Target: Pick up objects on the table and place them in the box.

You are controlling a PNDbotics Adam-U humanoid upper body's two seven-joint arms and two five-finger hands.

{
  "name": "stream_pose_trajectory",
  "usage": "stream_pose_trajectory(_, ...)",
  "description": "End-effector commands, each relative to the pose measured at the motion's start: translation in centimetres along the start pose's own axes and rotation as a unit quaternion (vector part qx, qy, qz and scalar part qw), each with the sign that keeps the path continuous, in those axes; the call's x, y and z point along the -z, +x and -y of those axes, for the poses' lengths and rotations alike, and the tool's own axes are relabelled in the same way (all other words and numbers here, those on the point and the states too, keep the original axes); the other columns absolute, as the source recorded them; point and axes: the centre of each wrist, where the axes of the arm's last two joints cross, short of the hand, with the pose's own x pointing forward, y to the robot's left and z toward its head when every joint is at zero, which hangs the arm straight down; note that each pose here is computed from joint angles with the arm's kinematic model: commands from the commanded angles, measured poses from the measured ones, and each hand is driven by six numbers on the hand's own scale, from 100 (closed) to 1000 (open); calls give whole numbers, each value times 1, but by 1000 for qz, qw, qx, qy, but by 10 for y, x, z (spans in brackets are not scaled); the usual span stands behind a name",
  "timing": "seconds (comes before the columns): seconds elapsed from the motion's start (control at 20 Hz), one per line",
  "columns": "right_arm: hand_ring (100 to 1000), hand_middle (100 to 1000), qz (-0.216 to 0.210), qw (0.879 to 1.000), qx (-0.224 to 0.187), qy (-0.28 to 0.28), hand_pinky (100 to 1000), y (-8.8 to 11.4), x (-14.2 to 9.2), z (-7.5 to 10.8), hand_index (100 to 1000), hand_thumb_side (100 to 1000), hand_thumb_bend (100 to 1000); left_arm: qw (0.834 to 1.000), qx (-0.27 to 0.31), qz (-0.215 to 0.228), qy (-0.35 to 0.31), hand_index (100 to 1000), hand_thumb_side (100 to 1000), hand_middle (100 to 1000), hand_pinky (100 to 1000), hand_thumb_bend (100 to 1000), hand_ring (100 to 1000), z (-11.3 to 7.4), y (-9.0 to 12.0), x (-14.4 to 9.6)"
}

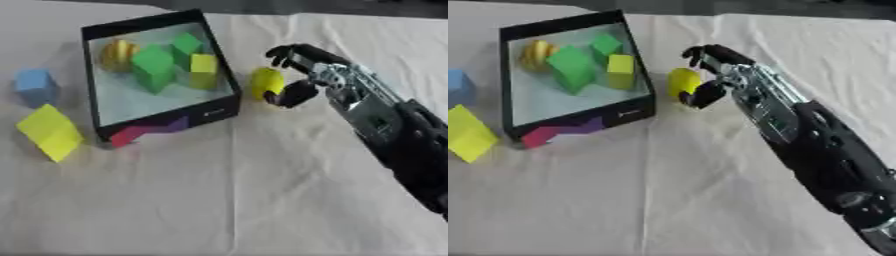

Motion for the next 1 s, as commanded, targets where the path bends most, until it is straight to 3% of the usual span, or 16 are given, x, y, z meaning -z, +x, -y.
stream_pose_trajectory(0.05,873,812,-3,1000,-19,-9,906,-4,5,4,939,147,372,1000,8,17,-2,795,814,742,740,100,791,-4,9,5)
stream_pose_trajectory(0.5,868,806,-16,1000,-18,-1,899,-14,19,-9,938,210,334,1000,5,18,-6,794,816,740,742,100,792,-1,10,5)
stream_pose_trajectory(0.6,844,783,-19,1000,-13,-10,879,-13,21,-10,920,210,288,1000,5,17,-9,794,818,740,742,100,793,0,9,5)
stream_pose_trajectory(0.7,790,727,-28,999,-2,-29,838,-12,24,-10,868,210,218,1000,5,17,-13,793,818,740,743,100,793,1,9,5)
stream_pose_trajectory(0.75,744,672,-31,999,3,-42,791,-12,24,-9,819,149,166,1000,5,18,-13,793,819,740,743,100,794,1,9,5)
stream_pose_trajectory(1.0,672,593,-37,995,10,-97,728,-6,19,-1,746,119,128,1000,6,18,-10,793,819,740,744,100,795,0,9,5)
